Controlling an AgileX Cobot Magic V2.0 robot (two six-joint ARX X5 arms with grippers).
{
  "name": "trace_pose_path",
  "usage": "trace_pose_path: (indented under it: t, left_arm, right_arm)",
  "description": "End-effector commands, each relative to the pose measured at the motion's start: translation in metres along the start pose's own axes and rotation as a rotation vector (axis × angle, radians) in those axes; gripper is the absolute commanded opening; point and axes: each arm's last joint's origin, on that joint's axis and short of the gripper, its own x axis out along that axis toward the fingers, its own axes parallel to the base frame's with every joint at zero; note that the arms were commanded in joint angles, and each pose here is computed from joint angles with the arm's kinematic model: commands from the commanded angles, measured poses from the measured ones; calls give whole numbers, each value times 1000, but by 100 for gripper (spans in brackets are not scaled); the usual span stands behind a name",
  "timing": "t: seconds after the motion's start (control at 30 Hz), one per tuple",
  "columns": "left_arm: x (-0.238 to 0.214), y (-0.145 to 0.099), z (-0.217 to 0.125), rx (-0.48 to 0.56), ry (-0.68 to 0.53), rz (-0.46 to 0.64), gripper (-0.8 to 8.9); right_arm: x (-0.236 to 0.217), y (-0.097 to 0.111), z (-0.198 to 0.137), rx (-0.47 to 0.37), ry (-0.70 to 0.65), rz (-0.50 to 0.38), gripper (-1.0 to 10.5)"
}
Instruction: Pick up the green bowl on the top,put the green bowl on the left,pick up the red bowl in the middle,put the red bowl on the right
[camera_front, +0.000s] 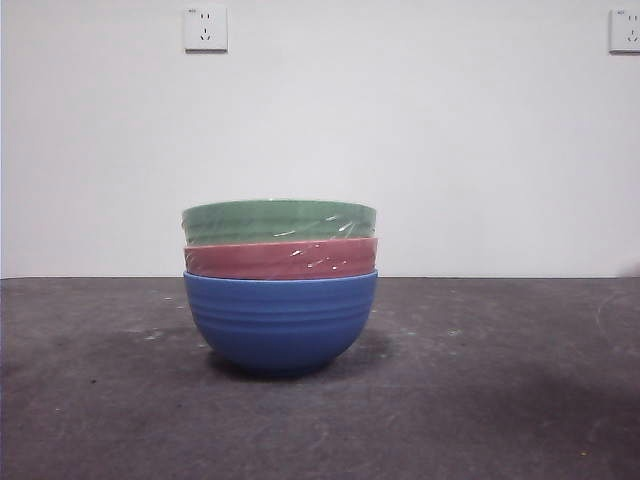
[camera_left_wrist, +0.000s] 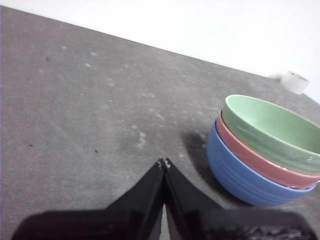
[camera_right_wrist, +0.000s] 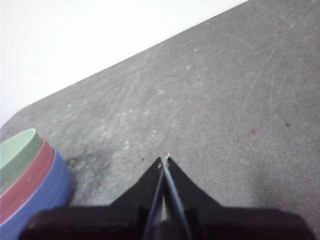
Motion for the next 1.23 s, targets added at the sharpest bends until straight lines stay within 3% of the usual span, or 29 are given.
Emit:
trace_pose_path:
  t: [0.03, 0.43, 0.63, 0.83, 0.97, 1.13, 1.23]
  left_arm:
    - [1, 0, -1, -28, -7, -16, -8]
    - [-8, -16, 43, -26, -26, 26, -8]
    - [-3, -26, 80, -19, 1, 23, -8]
    - [13, -39, 120, 44, 102, -113, -8]
    - [27, -47, 145, 106, 200, -250, -8]
    - [41, -58, 169, 230, 300, -371, -8]
    - [49, -65, 178, 265, 376, -400, 2]
  right_arm:
    - [0, 0, 1, 32, -6, 3, -17]
    - [-14, 31, 64, 22, -84, 40, -17]
    - [-10, 51, 109, -41, -62, 34, -16]
    - [2, 71, 148, -212, 68, 67, -16]
    - [15, 81, 166, -309, 205, 169, -16]
    - [30, 88, 175, -365, 362, 308, -16]
    - [38, 89, 175, -362, 424, 358, 74]
